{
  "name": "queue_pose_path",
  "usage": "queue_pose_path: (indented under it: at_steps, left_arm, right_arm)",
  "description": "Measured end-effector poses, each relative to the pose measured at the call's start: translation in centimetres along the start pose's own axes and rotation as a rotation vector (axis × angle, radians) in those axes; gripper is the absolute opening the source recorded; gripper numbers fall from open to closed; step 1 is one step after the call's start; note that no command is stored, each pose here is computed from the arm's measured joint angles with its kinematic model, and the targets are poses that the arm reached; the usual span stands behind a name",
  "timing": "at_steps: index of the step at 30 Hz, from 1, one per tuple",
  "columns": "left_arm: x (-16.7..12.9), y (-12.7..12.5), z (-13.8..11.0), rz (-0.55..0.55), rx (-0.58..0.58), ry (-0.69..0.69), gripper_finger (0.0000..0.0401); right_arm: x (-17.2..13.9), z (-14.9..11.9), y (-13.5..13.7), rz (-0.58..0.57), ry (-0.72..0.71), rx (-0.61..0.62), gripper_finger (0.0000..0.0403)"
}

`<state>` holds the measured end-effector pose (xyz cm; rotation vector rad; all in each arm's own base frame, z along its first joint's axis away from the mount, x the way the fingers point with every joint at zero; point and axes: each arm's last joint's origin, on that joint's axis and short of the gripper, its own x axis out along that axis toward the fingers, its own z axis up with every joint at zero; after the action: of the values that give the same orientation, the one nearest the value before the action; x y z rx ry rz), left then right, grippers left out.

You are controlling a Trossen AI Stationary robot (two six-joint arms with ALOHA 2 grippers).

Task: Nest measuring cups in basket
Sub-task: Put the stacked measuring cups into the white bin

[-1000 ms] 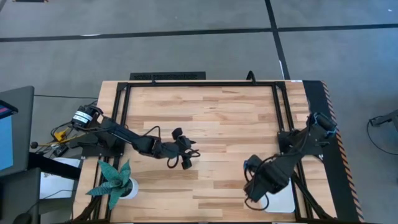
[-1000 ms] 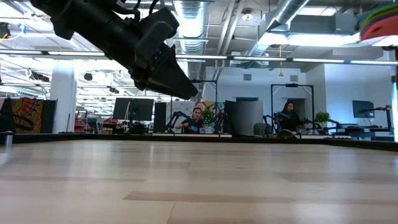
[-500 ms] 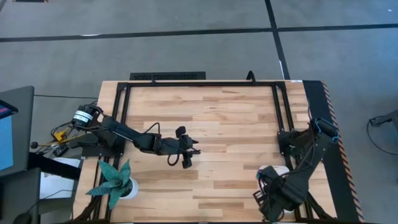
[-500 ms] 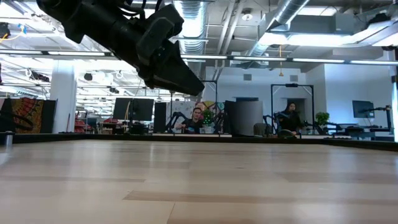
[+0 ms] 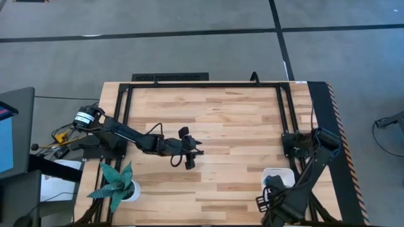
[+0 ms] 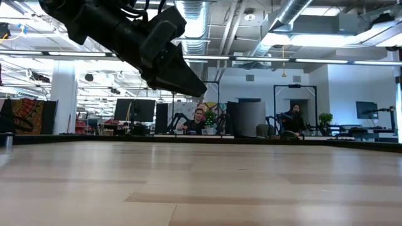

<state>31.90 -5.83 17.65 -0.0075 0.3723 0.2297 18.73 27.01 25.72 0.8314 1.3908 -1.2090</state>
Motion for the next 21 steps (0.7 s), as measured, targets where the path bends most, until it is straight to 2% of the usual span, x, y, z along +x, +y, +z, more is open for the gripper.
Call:
queue_pose_path:
  at_steps: [12, 21]
  left_arm:
    - [0.0, 0.0, -0.2, 0.002, 0.058, 0.019, 0.0172]
    - [0.0, 0.0, -0.3, 0.003, 0.098, 0.028, 0.0172]
  right_arm:
    - [2.0, -0.2, 1.2, -0.092, 0.005, 0.065, 0.0123]
    - [3.4, 1.0, 1.8, -0.134, 0.009, 0.114, 0.0122]
